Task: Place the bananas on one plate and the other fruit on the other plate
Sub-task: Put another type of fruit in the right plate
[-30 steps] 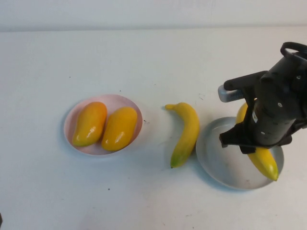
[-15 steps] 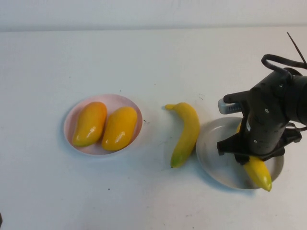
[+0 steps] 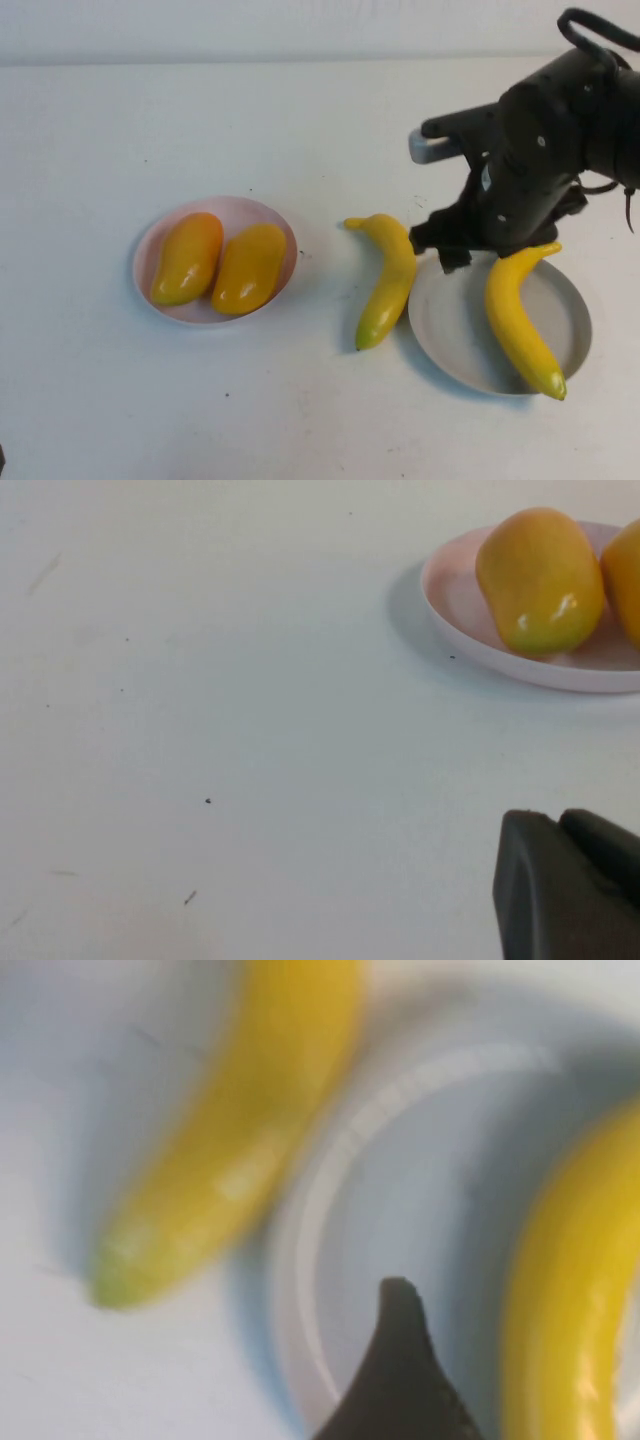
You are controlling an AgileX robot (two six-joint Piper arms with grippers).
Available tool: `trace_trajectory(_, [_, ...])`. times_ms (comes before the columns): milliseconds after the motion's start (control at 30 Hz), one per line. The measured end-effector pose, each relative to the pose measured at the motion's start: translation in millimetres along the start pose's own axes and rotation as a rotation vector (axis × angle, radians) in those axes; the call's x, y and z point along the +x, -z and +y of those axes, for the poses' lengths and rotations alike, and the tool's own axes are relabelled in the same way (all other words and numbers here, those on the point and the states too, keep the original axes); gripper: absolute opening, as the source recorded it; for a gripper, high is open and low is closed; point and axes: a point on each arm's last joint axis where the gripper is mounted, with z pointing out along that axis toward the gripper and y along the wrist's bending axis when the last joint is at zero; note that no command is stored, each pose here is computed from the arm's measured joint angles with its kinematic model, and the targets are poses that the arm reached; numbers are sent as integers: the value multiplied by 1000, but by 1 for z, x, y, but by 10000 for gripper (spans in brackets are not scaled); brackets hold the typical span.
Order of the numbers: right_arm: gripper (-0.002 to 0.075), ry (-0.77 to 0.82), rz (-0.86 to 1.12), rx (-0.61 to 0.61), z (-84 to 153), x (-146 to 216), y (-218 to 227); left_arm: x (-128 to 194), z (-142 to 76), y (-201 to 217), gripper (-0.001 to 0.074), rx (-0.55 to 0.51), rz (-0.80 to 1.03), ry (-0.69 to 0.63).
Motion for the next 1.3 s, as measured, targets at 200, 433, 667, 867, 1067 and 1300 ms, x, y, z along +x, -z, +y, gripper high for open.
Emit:
trace_trajectory(200, [448,31,-64,-106,26,-36,-3,0,0,0,2,0,0,0])
trace_trajectory(433, [448,58,-17,-63,43,-69,-50,0,0,0,2,0,0,0])
trace_trajectory(667, [448,99,22,-59,55,-85,-82,0,0,0,2,0,0,0])
trace_trajectory(867, [448,101,74,-48,58,-85,-97,0,0,0,2,0,0,0])
trace_trajectory(1067, [382,91,87,-61,58,-85,-102,0,0,0,2,0,0,0])
trace_trajectory(1300, [316,73,78,-97,59,-86,-86,0,0,0,2,0,0,0])
